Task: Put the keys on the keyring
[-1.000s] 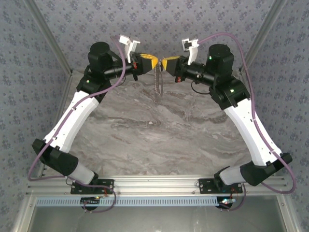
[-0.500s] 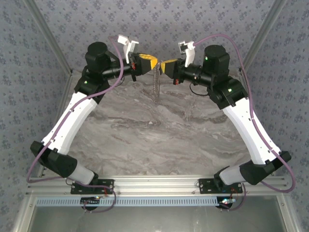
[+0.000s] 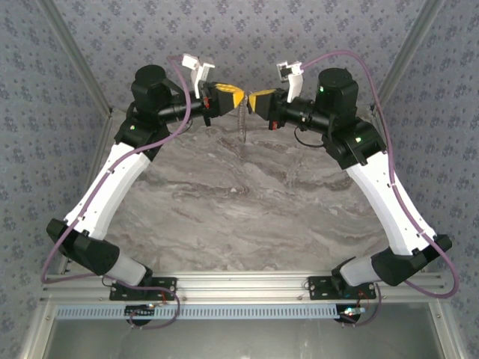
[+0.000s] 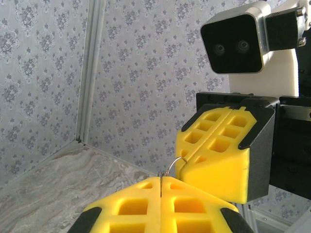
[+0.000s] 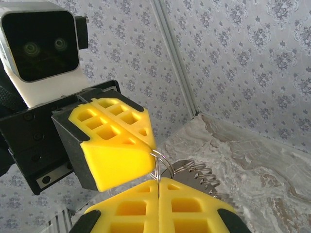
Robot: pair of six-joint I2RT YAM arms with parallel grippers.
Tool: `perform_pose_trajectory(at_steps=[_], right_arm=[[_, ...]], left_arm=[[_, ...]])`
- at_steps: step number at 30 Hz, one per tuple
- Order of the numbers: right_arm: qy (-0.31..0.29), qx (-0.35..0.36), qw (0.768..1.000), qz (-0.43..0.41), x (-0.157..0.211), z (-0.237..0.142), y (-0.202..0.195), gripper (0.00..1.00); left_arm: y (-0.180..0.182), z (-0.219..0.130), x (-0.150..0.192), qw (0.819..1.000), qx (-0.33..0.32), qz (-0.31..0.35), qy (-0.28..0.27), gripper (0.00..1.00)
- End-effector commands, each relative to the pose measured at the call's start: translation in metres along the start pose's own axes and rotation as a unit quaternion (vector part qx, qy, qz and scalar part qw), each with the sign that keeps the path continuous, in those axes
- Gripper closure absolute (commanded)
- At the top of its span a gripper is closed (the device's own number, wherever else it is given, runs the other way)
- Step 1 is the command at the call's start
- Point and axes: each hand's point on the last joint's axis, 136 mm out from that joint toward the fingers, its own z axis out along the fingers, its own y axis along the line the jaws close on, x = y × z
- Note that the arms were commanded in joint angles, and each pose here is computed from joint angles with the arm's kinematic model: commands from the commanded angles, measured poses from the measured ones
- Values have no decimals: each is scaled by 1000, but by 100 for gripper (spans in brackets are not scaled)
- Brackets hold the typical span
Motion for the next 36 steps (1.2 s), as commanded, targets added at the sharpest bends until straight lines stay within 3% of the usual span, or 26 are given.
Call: perform_pose_trajectory(at_steps=[1, 22, 36], right_arm=[[-22, -2, 1000, -18, -17, -8, 9, 100], [-4, -20, 1000, -14, -10, 9, 14, 100], [8, 18, 1000, 15, 7, 10, -20, 100]], left_arm=[[-17, -4, -15, 999, 21, 25, -19, 100], [-22, -5, -18, 999, 30, 25, -23, 100], [-30, -9, -24, 998, 36, 35, -31, 100]])
